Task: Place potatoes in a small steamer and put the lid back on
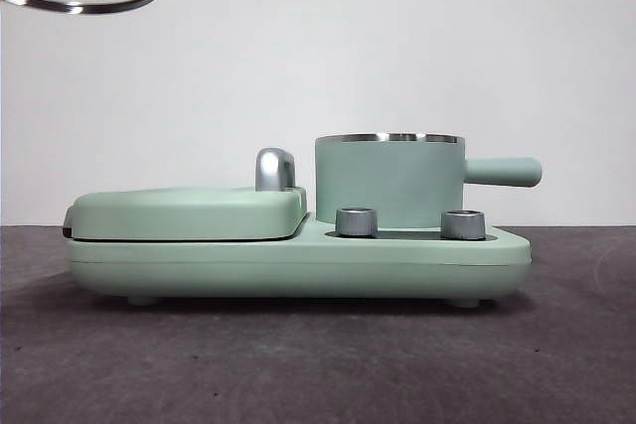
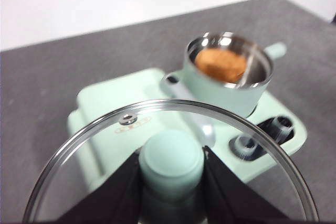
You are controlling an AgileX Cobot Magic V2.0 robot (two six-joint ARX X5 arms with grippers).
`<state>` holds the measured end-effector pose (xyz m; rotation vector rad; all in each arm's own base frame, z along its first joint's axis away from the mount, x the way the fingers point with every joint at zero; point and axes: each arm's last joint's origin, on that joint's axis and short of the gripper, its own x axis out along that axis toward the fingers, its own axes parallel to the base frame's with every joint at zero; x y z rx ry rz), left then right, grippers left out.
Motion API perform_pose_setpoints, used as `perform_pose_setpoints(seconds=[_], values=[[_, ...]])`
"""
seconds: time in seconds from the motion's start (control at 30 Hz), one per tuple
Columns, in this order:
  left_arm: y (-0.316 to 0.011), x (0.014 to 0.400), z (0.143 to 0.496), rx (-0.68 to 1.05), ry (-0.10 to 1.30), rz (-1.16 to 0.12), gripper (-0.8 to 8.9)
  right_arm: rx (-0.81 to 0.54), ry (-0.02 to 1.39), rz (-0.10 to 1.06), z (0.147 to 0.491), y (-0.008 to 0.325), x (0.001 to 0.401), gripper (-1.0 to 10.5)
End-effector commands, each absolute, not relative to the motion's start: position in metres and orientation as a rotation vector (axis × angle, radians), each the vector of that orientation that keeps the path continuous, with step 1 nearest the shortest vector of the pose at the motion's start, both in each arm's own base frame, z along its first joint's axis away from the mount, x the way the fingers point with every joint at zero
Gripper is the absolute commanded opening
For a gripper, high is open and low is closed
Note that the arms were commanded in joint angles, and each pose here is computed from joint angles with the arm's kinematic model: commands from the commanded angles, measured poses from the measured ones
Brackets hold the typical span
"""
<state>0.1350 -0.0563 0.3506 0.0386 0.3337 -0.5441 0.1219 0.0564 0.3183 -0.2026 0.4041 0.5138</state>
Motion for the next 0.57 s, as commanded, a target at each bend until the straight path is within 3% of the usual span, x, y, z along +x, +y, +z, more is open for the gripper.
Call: perform_pose_setpoints(seconds=[0.03,0.23,0.57], values=[[-0.062,0.142,0.361,0.034,0.245,-0.59,0.15,-0.176,0.399,0.506,0.309,0.053,0.112,3.2],[-0.089,0.175,0.359,0.034,0.174,-0.656,0.15,-0.154,0.421,0.499,0.299,0.046,0.097,3.2],[-0.164,0.239,0.332,0.028,0.069,-0.794,0.15,-0.186,0.478,0.46,0.293,0.043,0.094,3.2]])
